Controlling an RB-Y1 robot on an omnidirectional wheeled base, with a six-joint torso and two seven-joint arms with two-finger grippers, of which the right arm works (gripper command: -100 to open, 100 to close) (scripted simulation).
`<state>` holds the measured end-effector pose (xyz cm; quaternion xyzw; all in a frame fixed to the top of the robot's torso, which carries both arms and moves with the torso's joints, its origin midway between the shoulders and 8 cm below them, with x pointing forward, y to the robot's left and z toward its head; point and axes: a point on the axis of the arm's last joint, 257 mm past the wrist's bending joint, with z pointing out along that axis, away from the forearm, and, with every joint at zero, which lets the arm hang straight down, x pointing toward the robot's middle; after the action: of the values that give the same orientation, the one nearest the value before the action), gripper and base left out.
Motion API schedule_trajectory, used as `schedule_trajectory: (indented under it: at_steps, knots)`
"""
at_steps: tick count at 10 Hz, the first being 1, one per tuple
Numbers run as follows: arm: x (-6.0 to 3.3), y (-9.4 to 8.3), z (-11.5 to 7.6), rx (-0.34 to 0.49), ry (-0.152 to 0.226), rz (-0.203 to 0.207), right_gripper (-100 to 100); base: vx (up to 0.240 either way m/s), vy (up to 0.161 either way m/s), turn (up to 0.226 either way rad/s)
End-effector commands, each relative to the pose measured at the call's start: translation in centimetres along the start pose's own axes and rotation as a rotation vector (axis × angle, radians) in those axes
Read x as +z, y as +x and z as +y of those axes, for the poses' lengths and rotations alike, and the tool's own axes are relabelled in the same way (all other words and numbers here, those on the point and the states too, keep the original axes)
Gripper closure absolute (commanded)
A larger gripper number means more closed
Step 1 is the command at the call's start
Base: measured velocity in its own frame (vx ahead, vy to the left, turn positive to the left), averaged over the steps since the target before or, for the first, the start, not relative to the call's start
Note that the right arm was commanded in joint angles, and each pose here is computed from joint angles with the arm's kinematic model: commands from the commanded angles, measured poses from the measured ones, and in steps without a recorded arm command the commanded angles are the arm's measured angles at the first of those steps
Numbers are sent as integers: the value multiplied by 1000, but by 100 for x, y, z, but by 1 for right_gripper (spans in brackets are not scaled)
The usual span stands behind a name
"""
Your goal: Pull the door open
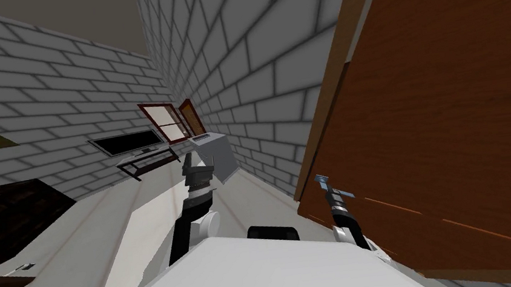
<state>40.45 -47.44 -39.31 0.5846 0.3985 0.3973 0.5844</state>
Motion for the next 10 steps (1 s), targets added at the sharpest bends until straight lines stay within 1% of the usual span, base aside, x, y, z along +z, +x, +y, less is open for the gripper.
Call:
schedule_trajectory:
  at_steps: [1,2,3,5,10]
  knots:
    - [2,85,7,1,-2,26,100,-236,-28,62]
    - [-4,53,-5,1,1,16,100,-103,-9,29]
    - [-31,109,-25,2,5,41,100,-188,-11,109]
    - [-41,143,-15,1,3,64,100,-227,-15,91]
    - [-90,262,6,1,-1,141,100,-255,-33,102]
